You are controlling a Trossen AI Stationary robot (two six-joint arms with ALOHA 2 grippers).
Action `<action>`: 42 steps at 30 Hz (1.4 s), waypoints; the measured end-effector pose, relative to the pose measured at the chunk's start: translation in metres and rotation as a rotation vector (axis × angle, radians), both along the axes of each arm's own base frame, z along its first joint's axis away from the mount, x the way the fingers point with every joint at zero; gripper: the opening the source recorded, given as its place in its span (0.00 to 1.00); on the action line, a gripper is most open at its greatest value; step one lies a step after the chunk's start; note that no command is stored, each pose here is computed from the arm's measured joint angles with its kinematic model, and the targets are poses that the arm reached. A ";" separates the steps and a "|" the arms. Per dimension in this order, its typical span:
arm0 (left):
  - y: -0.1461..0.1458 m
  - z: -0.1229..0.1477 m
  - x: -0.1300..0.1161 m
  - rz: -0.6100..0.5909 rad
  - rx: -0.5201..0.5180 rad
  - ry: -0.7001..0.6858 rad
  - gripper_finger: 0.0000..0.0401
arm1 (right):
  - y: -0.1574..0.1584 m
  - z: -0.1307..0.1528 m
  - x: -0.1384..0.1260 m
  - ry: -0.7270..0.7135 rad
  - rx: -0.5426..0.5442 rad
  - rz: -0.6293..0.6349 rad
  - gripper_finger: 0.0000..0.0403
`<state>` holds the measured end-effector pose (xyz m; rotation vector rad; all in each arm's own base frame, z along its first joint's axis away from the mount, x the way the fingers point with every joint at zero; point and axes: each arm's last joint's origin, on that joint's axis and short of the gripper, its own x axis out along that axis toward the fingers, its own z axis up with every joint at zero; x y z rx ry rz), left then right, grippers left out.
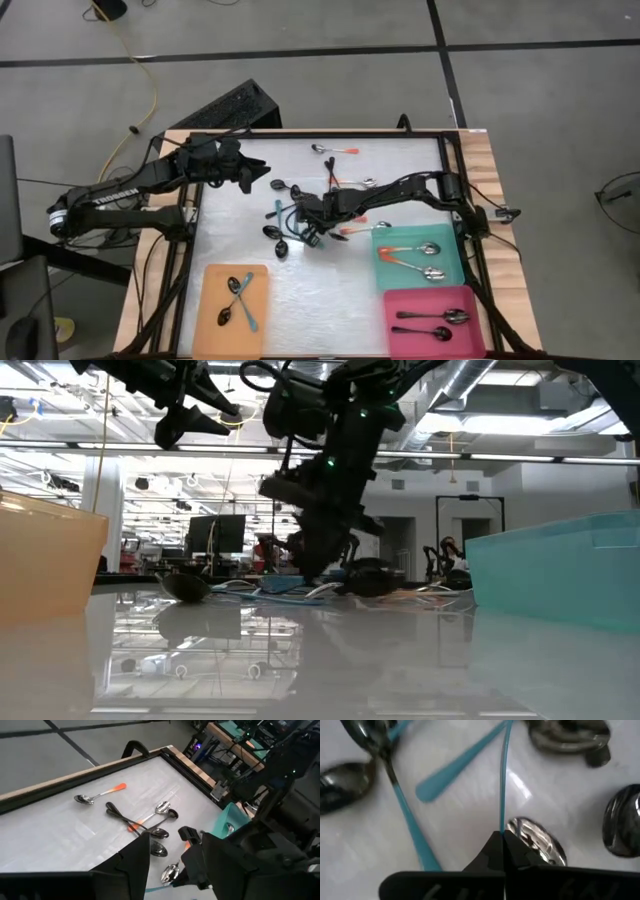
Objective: Sort silverware by color (type)
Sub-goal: Put the blue spoon into the orange bin
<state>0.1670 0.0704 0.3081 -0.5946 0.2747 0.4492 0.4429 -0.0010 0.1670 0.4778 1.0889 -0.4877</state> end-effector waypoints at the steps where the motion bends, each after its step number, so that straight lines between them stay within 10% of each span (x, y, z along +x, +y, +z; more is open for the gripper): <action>1: 0.001 0.000 0.000 0.002 0.007 -0.002 0.41 | -0.003 0.002 0.001 -0.006 0.005 -0.017 0.00; 20: 0.037 0.010 -0.016 0.124 0.183 -0.032 0.41 | -0.045 0.016 0.014 -0.159 0.033 -0.172 0.00; 42: 0.070 -0.009 -0.015 0.125 0.073 0.022 0.41 | -0.073 0.020 0.016 -0.222 -0.001 -0.156 0.00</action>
